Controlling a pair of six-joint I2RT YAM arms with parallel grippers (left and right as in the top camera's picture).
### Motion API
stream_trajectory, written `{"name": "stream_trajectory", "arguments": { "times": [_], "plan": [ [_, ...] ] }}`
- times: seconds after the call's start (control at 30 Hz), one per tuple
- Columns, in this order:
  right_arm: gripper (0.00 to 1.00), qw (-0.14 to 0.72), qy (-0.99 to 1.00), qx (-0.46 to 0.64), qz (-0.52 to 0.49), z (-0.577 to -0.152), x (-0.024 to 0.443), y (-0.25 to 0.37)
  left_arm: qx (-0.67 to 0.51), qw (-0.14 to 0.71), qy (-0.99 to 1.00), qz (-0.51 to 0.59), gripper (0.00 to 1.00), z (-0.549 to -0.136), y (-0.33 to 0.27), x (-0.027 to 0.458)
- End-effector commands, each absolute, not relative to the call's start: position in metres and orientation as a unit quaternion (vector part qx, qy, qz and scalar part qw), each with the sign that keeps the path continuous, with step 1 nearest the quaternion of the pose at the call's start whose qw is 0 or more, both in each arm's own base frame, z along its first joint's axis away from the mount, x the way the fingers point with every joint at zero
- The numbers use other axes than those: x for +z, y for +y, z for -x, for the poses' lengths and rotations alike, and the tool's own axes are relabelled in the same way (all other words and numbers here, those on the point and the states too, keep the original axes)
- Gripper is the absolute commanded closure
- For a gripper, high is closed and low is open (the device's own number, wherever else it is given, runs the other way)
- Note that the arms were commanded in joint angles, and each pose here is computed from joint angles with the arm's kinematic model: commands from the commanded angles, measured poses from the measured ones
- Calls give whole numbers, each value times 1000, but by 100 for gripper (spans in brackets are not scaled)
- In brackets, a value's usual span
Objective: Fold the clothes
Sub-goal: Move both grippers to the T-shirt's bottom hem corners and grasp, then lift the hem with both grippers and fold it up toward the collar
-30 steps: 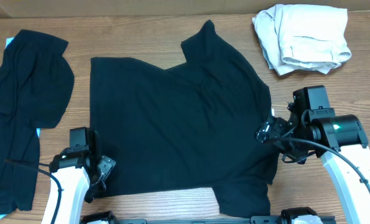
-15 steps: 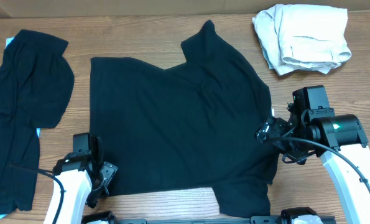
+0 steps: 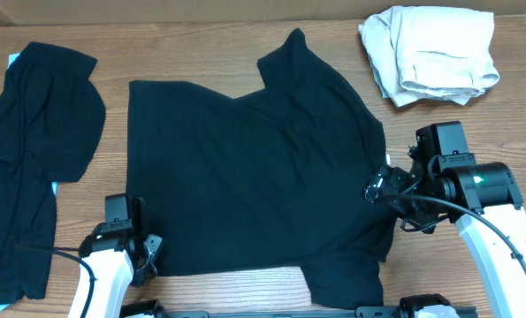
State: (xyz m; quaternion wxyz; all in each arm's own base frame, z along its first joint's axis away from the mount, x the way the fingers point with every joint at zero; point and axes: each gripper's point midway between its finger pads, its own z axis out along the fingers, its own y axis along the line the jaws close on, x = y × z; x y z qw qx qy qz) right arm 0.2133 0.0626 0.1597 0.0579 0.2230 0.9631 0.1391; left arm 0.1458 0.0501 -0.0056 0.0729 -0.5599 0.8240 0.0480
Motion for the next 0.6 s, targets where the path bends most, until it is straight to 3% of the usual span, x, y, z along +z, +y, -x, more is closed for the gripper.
{"name": "stream_trajectory", "arguments": {
  "times": [0.0,0.03,0.3,0.57],
  "plan": [
    [11,53,961,140,-234,-211,159,64,54,52,821,566,89,-132,48,-19],
    [11,48,960,139,-239,-209,159,64,54,52,821,566,96,-132,48,-19],
    [13,-35,960,121,-251,-170,116,83,25,111,823,557,96,-164,52,-15],
    [14,-109,956,76,-263,-121,74,95,-50,212,818,532,96,-224,52,2]
  ]
}}
